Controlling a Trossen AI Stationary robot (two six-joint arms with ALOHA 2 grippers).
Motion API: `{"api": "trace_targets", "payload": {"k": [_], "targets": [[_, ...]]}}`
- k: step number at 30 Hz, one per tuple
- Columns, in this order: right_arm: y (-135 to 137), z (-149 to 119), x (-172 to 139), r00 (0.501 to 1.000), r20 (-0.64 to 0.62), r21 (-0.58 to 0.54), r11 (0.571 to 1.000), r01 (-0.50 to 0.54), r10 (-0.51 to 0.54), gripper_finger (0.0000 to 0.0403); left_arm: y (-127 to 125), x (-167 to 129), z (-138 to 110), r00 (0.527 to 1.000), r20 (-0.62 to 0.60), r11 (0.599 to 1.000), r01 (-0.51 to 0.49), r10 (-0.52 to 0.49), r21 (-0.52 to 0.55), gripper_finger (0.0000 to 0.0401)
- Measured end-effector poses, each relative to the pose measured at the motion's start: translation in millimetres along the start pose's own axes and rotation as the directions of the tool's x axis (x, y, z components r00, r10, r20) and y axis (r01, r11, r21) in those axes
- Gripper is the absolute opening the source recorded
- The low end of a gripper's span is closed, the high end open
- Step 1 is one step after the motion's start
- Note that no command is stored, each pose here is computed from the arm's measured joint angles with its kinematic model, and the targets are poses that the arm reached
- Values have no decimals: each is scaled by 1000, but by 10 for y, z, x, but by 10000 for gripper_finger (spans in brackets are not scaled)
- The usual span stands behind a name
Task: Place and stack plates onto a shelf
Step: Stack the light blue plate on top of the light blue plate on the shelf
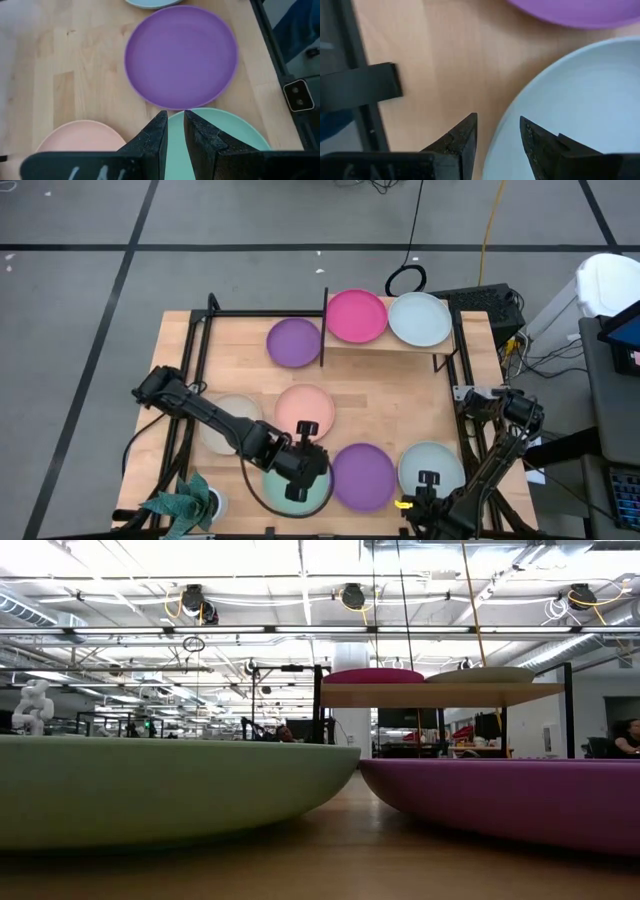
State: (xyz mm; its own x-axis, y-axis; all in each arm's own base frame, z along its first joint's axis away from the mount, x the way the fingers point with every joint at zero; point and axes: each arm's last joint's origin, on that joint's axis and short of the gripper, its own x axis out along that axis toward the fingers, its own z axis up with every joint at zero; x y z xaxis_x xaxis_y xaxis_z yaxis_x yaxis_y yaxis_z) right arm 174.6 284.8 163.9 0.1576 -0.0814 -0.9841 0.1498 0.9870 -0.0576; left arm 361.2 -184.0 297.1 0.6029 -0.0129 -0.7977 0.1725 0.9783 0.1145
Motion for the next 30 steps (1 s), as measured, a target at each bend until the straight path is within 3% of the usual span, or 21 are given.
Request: {"api": "trace_targets", "payload": {"k": [6,15,30], "targets": [[-54,-53,113,999,-34,82,997,9,-6,103,-92,-28,-8,1000,16,1000,-5,5,14,70],[-113,-76,76,997,-67,98,994,44,-37,10,-130,-39,-16,1000,17,1000,0,0,8,70],[-422,-96,-247,983,-34,56,982,182,-181,2,-128,-40,-16,1000,17,1000,0,0,13,70]]}}
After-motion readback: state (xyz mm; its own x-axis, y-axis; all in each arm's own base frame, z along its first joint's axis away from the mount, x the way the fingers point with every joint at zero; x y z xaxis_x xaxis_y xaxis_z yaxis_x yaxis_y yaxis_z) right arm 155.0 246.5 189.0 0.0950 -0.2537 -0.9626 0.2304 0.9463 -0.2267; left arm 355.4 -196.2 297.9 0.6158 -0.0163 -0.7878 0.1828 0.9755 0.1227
